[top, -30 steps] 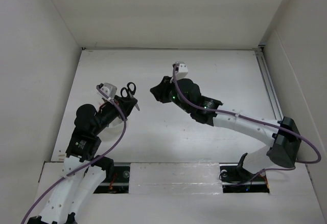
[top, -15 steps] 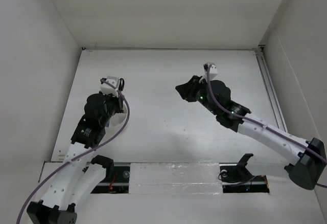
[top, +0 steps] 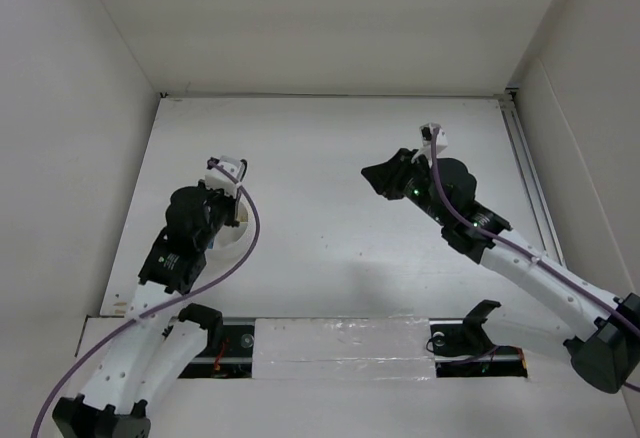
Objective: Sort the stationery into containers
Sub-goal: Place the scissors in the storage box.
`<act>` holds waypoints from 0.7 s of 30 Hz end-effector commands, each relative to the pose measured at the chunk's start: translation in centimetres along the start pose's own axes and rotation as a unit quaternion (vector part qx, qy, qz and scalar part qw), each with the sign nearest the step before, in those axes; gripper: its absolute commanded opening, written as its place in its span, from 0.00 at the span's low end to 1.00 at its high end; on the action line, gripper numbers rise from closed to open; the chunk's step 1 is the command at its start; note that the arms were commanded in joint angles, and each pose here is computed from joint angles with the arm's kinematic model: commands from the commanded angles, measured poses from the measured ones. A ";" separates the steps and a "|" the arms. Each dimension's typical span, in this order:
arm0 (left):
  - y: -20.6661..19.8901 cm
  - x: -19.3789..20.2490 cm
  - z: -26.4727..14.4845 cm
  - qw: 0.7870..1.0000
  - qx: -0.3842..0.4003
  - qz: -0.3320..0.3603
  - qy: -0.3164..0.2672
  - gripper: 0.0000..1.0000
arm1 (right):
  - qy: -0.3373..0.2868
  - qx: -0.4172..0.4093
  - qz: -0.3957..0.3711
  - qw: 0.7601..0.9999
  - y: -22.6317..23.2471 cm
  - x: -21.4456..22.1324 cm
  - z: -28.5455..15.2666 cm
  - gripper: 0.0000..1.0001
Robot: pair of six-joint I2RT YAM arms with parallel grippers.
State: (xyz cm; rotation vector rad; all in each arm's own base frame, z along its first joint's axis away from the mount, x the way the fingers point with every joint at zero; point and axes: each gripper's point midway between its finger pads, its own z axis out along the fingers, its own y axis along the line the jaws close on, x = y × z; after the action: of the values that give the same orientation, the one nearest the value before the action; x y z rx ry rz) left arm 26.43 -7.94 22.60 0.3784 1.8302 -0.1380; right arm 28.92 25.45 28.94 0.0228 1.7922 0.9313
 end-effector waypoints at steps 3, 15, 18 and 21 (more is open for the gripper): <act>-0.3 1.8 1.6 0.998 0.022 0.037 0.051 0.00 | -0.027 -0.018 -0.003 0.999 0.0 -1.8 -0.6 0.28; 0.3 4.3 1.2 0.991 0.030 0.073 0.105 0.00 | -0.020 -0.025 0.009 0.999 -1.9 -1.9 -0.3 0.26; 0.0 5.6 1.7 0.988 0.042 0.076 0.132 0.00 | -0.027 -0.023 0.009 0.999 -2.2 -2.6 -0.5 0.26; -0.3 7.1 2.0 0.982 0.056 0.083 0.162 0.00 | -0.027 -0.024 0.009 0.999 -2.5 -2.6 -0.7 0.26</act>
State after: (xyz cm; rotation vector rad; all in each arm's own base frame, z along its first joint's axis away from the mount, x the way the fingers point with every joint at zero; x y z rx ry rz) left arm 26.24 -7.18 15.00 0.6095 2.1066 -0.0581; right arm 30.67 22.25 27.51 0.0553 1.8036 0.9315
